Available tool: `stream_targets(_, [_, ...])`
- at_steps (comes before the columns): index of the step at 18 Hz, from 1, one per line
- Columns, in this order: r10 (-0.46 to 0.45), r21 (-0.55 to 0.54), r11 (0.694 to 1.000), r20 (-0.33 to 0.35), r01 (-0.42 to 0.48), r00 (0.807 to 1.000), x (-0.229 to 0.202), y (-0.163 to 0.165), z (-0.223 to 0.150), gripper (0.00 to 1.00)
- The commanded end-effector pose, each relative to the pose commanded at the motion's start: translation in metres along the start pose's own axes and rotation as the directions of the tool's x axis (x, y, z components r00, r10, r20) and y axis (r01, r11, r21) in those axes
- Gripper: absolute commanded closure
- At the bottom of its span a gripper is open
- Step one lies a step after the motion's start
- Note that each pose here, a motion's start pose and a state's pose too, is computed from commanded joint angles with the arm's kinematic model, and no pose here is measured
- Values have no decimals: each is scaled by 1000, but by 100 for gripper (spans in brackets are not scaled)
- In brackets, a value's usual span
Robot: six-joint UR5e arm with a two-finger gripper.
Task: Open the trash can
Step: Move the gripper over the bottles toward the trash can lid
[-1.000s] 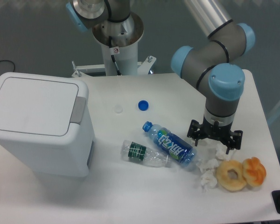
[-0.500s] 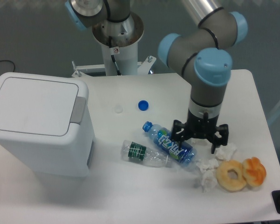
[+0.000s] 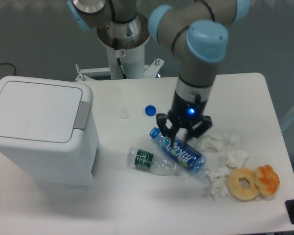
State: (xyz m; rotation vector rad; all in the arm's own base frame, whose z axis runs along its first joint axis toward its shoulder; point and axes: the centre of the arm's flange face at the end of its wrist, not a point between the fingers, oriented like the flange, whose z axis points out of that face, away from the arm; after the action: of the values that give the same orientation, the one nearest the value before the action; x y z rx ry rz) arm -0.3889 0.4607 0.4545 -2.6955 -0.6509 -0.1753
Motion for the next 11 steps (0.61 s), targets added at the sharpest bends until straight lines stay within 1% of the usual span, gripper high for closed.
stream_targets(1, [6, 3, 1000, -16, -6, 1000, 11, 2, -2, 100])
stream_targets(4, [-3, 4, 1000, -43, 4, 999, 34, 0, -1, 100])
stream_targets(8, [29, 39, 999, -76, -26, 997, 67, 0, -18, 100])
stream_targets(11, [47, 43, 998, -99, -43, 994, 91, 1, -20, 100])
